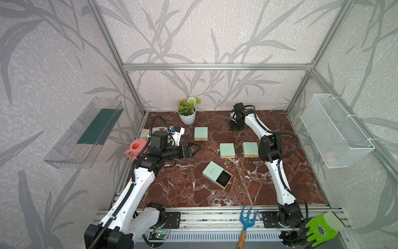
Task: Take out the earrings from the drawer-style jewelry box
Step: Pick up the earring from the center of the board.
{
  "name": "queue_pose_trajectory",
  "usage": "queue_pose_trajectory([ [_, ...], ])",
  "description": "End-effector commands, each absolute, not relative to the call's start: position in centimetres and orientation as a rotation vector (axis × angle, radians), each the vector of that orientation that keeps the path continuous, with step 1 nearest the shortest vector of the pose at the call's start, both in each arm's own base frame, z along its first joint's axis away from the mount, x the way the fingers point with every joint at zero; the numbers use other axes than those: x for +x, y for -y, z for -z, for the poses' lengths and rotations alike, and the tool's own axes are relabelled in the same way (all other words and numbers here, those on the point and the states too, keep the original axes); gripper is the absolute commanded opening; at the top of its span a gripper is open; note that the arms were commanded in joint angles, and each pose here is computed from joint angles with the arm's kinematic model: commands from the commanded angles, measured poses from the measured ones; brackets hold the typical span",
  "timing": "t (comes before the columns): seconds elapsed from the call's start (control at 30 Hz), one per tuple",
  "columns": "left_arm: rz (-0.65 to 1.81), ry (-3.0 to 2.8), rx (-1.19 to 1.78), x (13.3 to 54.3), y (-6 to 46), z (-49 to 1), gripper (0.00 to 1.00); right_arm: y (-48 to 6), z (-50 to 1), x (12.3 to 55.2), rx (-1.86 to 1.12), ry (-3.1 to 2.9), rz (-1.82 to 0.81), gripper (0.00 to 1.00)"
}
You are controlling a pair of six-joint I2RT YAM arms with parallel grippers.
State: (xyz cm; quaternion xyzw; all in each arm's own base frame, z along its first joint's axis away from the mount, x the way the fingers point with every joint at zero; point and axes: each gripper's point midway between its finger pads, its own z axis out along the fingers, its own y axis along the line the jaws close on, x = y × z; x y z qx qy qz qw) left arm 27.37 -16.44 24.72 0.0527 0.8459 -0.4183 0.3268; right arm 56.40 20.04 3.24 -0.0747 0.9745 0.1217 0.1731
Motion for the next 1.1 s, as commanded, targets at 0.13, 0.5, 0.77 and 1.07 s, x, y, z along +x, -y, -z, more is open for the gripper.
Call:
queue_pose_trajectory([
  [0.13, 1.107, -2.190, 0.158, 27.0, 16.5, -25.1, 0.99, -19.7, -2.5, 55.7, -0.207, -2.803, -0.295, 0.27],
  [0.5, 1.110, -2.189, 0.161, 26.9, 16.5, -25.1, 0.99, -19.7, -1.4, 55.6, -0.206, -2.824, -0.293, 0.26],
  [0.77, 1.113, -2.191, 0.159, 26.9, 16.6, -25.1, 0.99, -19.7, -0.9, 55.8, -0.199, -2.827, -0.286, 0.24],
  [1.07, 1.112, -2.192, 0.158, 26.9, 16.5, -25.0, 0.99, -19.5, -0.5, 55.9, -0.193, -2.830, -0.264, 0.22],
])
